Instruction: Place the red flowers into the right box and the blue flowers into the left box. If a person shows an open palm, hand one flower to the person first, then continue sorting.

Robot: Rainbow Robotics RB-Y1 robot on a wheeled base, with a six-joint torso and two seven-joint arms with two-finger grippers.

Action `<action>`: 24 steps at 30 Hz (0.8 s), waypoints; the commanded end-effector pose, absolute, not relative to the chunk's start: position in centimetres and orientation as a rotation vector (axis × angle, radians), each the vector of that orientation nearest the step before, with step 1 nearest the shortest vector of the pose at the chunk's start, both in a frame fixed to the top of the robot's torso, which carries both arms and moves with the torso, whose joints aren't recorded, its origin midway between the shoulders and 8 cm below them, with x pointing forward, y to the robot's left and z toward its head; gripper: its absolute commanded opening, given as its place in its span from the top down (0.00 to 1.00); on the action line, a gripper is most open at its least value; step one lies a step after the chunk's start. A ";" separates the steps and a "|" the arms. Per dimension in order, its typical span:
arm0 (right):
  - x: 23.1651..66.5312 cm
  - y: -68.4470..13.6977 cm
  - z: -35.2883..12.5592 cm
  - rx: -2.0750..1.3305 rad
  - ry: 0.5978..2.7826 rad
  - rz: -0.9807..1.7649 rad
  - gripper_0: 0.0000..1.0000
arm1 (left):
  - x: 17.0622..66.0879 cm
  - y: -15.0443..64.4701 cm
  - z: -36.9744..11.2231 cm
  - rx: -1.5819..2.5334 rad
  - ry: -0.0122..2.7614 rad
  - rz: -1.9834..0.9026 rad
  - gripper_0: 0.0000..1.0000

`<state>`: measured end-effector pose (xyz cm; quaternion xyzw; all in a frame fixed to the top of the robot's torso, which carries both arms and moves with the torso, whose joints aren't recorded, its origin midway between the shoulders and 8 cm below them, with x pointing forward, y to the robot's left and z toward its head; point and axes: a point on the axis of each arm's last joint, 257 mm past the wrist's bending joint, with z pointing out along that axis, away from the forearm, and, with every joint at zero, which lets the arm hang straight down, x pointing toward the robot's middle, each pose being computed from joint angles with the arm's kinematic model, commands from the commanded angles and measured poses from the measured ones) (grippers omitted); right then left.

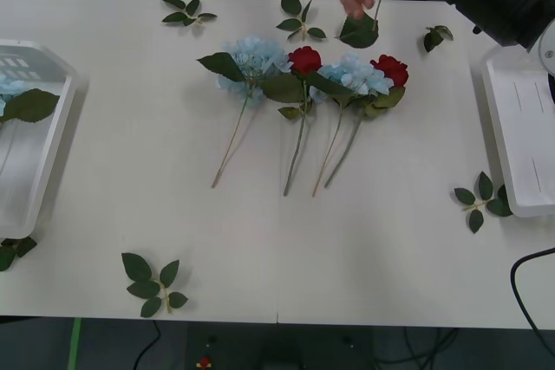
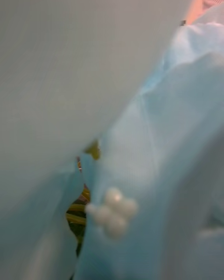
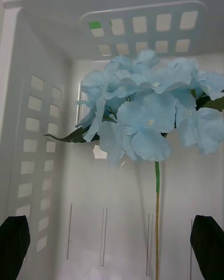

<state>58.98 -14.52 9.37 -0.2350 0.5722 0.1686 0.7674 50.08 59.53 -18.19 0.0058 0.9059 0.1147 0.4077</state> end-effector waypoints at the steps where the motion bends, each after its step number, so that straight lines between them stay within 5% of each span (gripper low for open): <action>1: 60.4 -15.2 12.9 -0.541 1.161 0.211 1.00 | 49.4 61.7 -16.4 0.156 2.281 0.435 0.00; 17: 60.9 -15.5 12.7 -0.547 1.164 0.166 1.00 | 49.4 61.7 -16.4 0.156 2.281 0.435 0.00; 18: 60.9 -15.5 12.7 -0.545 1.165 0.171 0.80 | 49.4 61.7 -16.4 0.156 2.281 0.435 0.00; 20: 61.0 -15.5 12.5 -0.537 1.171 0.185 0.03 | 49.4 61.7 -16.4 0.156 2.281 0.435 0.00; 24: 60.9 -15.4 12.5 -0.531 1.173 0.203 0.00 | 49.4 61.7 -16.4 0.156 2.281 0.435 0.00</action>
